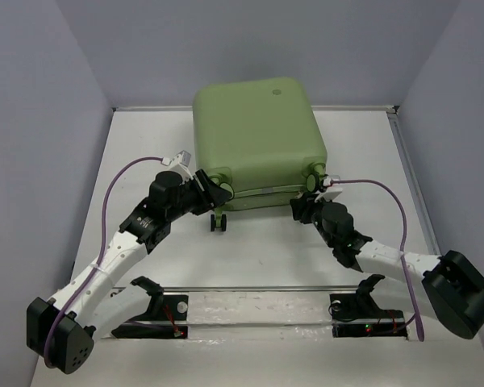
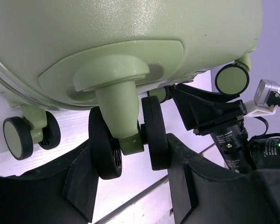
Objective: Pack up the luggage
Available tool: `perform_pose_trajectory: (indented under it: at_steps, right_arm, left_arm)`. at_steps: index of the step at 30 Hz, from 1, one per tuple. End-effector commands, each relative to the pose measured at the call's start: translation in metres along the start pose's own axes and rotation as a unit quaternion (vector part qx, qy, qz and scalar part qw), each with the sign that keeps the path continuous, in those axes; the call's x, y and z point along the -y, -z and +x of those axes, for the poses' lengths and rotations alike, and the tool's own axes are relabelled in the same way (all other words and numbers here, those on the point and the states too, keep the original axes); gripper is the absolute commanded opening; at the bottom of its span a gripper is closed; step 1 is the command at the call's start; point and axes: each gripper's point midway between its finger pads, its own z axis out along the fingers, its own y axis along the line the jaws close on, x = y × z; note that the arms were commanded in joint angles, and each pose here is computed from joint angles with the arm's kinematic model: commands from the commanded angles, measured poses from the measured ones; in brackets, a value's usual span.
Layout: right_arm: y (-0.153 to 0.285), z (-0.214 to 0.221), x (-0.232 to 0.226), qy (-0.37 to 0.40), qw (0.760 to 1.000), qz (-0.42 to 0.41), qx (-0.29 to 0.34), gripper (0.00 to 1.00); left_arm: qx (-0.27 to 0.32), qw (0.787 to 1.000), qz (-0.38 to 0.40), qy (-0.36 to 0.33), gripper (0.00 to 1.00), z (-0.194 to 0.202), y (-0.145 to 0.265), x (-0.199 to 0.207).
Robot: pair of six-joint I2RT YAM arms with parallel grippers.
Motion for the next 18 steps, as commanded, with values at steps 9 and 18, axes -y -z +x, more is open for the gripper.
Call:
perform_pose_trajectory:
  at_steps: [9, 18]
  right_arm:
    - [-0.023, -0.073, -0.015, 0.004, 0.987, -0.008, 0.159, 0.46]
    - [-0.022, -0.086, -0.02, -0.029, 0.978, -0.026, 0.207, 0.07]
  left_arm:
    - [0.064, 0.965, 0.235, -0.095, 0.06, -0.036, 0.041, 0.113]
    - [0.062, 0.967, 0.23, -0.094, 0.06, -0.032, 0.038, 0.109]
